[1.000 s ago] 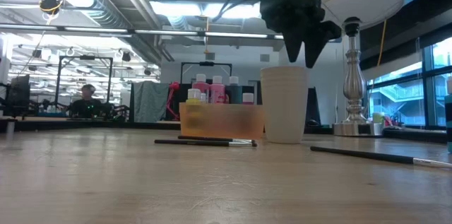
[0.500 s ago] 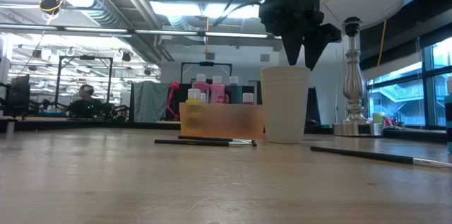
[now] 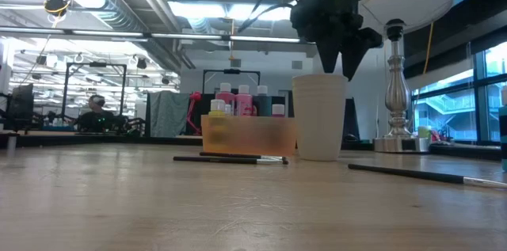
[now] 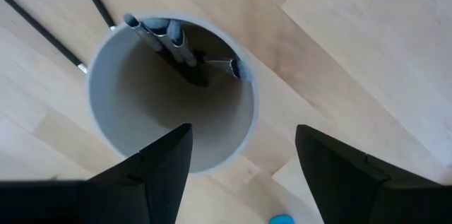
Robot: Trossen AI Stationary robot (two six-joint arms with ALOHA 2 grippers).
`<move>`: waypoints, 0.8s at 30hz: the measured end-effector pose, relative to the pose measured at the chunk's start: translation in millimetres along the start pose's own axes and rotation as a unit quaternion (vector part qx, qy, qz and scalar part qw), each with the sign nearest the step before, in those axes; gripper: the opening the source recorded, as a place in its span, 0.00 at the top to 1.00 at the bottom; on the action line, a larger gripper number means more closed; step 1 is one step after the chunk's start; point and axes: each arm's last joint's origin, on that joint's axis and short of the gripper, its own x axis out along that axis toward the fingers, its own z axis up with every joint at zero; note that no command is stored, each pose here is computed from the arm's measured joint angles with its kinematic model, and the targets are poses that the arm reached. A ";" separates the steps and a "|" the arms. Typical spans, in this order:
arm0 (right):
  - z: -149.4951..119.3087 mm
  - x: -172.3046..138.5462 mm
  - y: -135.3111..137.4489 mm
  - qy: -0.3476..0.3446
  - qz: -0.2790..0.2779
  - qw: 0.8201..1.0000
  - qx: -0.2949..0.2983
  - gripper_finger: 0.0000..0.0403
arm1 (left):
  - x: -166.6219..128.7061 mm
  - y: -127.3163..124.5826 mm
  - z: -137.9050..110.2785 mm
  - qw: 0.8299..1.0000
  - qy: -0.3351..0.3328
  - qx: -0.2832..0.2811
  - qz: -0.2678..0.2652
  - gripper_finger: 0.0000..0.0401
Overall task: Pick & Place Paint Supplies
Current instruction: Adjust the light brown cup
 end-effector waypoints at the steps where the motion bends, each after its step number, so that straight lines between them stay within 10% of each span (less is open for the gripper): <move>1: 0.1 0.7 0.0 0.002 -0.001 1.000 -0.001 0.36 | 0.1 0.0 0.0 1.000 0.000 0.000 0.000 0.54; 24: 2.1 18.9 2.2 -0.003 0.004 1.000 -0.006 0.36 | -1.2 -1.2 -0.9 1.000 -0.001 0.003 -0.003 0.54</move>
